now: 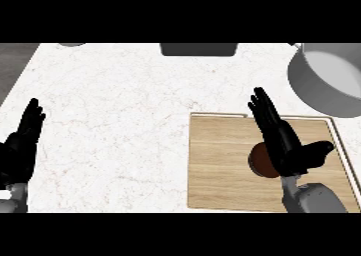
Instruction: Pick the cupcake from the tray and place it in the pot
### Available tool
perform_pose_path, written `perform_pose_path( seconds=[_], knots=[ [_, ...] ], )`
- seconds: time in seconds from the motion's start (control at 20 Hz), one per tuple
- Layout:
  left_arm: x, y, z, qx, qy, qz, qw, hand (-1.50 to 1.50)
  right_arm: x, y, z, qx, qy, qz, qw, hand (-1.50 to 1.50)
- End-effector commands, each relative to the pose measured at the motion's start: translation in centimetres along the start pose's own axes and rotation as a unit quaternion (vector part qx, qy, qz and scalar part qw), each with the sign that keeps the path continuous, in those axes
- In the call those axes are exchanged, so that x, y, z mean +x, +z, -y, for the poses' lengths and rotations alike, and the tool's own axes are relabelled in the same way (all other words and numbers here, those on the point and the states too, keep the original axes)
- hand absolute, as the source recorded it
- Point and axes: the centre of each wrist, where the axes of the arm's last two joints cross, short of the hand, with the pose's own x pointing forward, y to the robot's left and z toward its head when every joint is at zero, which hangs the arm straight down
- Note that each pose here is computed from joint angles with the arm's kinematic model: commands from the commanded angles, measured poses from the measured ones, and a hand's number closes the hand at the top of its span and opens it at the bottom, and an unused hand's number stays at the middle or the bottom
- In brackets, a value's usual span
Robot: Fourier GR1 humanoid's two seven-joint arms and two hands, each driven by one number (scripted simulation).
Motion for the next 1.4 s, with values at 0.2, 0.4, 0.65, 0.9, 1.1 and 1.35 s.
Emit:
perform_pose_path(
  seconds=[0.2,0.4,0.65,0.9,1.1,1.35],
  knots=[
    [5.7,-2.9,1.0,-0.012,0.08,0.061,0.9949,0.0,4.9,-3.7,11.6,0.043,0.047,0.122,0.991,1.5],
    [6.5,-1.7,3.9,-0.066,0.121,0.055,0.989,0.0,1.8,-2.5,15.3,-0.007,0.253,0.108,0.961,-1.5],
    [7.7,-2.0,3.9,-0.05,0.127,0.037,0.99,0.0,-0.2,-1.3,19.6,0.032,0.167,0.21,0.963,-1.5],
    [7.8,-1.1,4.0,-0.05,0.123,0.038,0.9905,0.0,3.4,-2.4,20.9,0.101,0.202,0.215,0.95,-1.5],
    [6.9,-1.8,4.2,-0.045,0.121,0.027,0.9913,0.0,6.1,-2.4,20.5,0.205,0.287,0.128,0.927,-1.5],
    [7.8,-1.6,3.6,-0.053,0.116,0.027,0.9915,0.0,8.0,-3.0,17.6,0.29,0.387,0.041,0.874,-1.5]
  ],
)
